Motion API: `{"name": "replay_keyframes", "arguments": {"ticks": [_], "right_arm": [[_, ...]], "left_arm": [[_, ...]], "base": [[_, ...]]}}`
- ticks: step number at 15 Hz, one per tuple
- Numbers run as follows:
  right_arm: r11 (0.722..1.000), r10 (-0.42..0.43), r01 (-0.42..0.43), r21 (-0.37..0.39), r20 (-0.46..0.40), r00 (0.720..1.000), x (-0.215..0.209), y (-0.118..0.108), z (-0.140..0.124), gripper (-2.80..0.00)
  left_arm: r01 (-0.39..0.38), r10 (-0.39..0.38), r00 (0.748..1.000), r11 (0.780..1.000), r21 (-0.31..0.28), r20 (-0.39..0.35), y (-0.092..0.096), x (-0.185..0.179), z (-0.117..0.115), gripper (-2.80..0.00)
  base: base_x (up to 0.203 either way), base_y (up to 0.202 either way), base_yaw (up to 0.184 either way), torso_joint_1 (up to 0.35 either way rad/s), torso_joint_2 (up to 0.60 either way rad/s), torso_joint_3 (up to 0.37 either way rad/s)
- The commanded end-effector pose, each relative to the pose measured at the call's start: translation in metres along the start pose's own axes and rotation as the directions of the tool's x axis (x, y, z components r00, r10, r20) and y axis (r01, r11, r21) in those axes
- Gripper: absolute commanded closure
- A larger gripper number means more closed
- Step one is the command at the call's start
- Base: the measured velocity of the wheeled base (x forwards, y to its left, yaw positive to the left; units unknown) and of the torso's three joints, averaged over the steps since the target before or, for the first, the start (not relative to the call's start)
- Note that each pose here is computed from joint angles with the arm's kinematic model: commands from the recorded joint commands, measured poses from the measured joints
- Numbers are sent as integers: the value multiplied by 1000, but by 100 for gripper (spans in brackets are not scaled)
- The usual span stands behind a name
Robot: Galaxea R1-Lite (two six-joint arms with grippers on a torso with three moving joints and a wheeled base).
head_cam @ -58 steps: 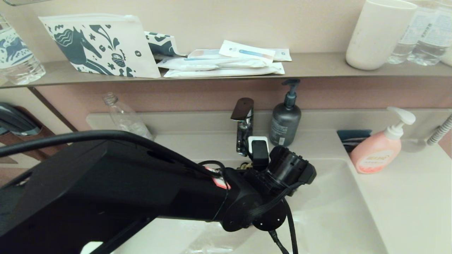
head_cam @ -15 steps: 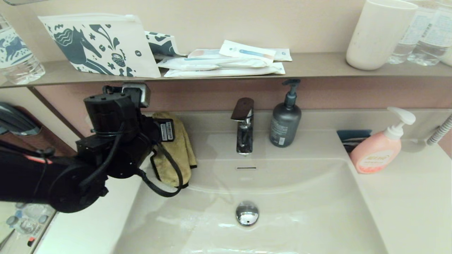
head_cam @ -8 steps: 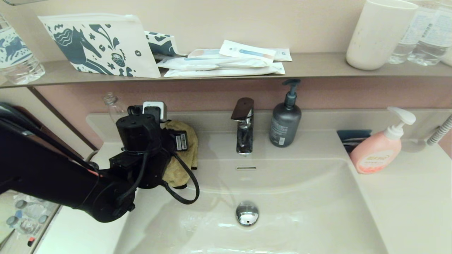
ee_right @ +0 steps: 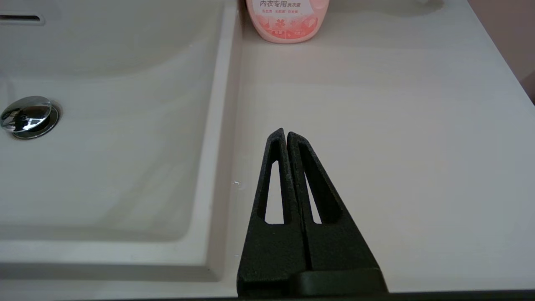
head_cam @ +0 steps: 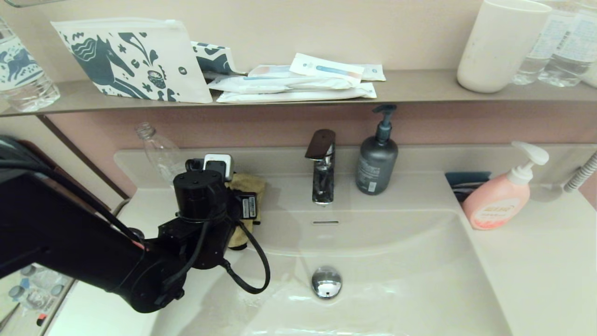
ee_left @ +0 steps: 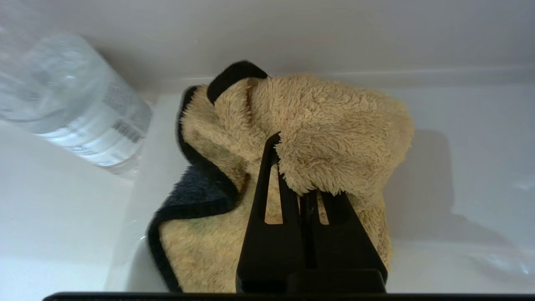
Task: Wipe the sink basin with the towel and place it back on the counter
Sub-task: Wipe the sink
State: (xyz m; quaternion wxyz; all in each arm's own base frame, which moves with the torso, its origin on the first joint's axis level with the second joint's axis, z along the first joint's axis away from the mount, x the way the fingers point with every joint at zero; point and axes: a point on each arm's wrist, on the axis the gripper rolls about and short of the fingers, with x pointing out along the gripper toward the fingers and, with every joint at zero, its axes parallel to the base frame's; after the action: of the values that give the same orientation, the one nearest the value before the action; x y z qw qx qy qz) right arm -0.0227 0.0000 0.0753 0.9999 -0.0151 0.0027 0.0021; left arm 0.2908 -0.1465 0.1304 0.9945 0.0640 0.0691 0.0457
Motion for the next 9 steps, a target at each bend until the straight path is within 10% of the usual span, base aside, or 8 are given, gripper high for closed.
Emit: {"name": "replay_keyframes", "arguments": {"ticks": [1, 9], "right_arm": [[1000, 1, -1, 0, 1, 1000, 0, 0, 0, 0], [1000, 1, -1, 0, 1, 1000, 0, 0, 0, 0]], "left_arm": [[-2, 2, 1000, 1000, 5, -12, 2, 8, -7, 0], [5, -5, 1000, 999, -45, 11, -11, 15, -22, 0]], "base": [[0, 0, 0, 0, 0, 0], [0, 0, 0, 0, 0, 0]]}}
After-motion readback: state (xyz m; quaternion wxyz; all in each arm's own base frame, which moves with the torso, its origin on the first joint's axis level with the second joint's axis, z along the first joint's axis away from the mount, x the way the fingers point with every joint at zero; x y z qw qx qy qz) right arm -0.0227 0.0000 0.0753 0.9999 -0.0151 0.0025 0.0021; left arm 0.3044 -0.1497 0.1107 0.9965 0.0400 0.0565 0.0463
